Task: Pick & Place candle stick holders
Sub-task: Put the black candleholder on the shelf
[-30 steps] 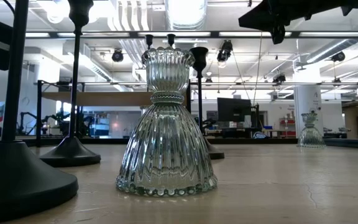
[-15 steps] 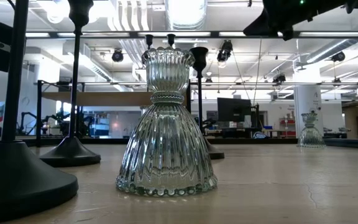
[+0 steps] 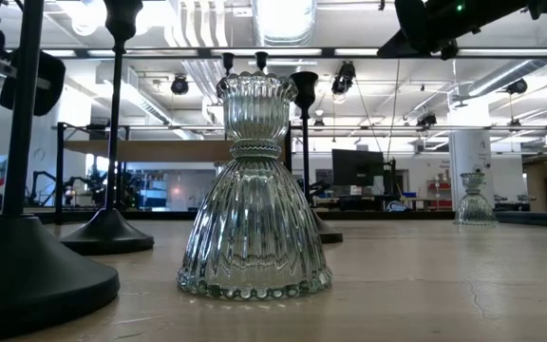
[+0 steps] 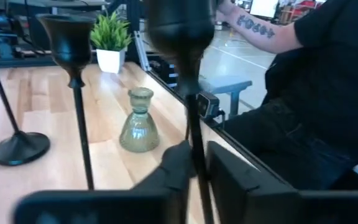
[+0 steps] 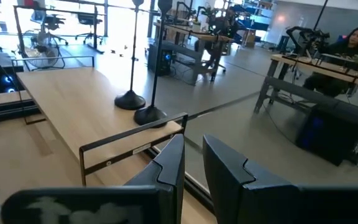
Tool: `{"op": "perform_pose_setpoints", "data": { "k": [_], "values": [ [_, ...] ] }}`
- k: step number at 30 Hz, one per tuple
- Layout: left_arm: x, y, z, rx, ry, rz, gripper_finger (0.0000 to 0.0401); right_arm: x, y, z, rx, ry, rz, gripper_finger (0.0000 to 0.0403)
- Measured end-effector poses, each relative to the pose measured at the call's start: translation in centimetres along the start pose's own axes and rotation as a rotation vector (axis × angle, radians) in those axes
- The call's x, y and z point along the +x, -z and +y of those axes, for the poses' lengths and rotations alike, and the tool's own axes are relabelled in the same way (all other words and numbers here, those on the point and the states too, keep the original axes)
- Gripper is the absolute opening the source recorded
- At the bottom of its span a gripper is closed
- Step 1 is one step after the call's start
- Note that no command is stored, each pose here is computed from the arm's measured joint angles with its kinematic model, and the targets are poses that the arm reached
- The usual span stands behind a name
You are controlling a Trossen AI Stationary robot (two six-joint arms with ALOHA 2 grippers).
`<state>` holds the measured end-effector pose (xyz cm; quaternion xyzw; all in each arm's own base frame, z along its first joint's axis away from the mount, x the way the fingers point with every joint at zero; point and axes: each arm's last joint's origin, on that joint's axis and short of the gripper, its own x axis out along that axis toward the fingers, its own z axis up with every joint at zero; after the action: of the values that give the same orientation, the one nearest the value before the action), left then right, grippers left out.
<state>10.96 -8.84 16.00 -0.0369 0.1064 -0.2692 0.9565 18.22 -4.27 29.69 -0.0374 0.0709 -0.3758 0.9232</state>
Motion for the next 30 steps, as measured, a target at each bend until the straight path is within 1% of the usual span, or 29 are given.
{"op": "perform_pose_setpoints", "data": {
  "k": [1, 2, 9, 15, 19, 22, 24, 26, 30],
  "values": [
    [0.0, -0.1, 0.0, 0.012, -0.016, -0.004, 0.0021, 0.0, 0.0, 0.0, 0.001, 0.0, 0.0, 0.0054],
    [0.0, -0.2, 0.0, -0.003, -0.019, -0.009, 0.0017, 0.0, 0.0, 0.0, 0.001, 0.0, 0.0, 0.0054],
    [0.1, -1.1, 0.3, 0.0, -0.148, 0.0, 0.0017, 0.0, 0.0, 0.0, 0.001, 0.0, 0.0, 0.0054],
    [-0.3, -3.8, 0.1, -0.008, -0.248, 0.036, 0.0017, 0.0, 0.0, 0.0, 0.001, 0.0, 0.0, 0.0054],
    [-1.1, -6.5, 0.1, 0.008, -0.368, 0.048, 0.0017, 0.0, 0.0, 0.0, 0.001, 0.0, 0.0, 0.0054],
    [-1.9, -8.7, 0.3, 0.059, -0.51, 0.039, 0.0017, 0.0, 0.0, 0.0, 0.001, 0.0, 0.0, 0.0054],
    [-2.5, -10.3, 0.4, 0.089, -0.644, 0.002, 0.0017, 0.0, 0.0, 0.0, 0.001, 0.0, 0.001, 0.0054],
    [-3.2, -11.8, 0.6, 0.113, -0.8, -0.044, 0.0017, 0.0, 0.0, 0.0, 0.001, 0.0, 0.0, 0.0054],
    [-4.8, -14.0, 1.0, 0.153, -1.173, -0.088, 0.0017, 0.0, 0.0, 0.0, 0.001, 0.0, 0.0, 0.0054]
  ]
}}
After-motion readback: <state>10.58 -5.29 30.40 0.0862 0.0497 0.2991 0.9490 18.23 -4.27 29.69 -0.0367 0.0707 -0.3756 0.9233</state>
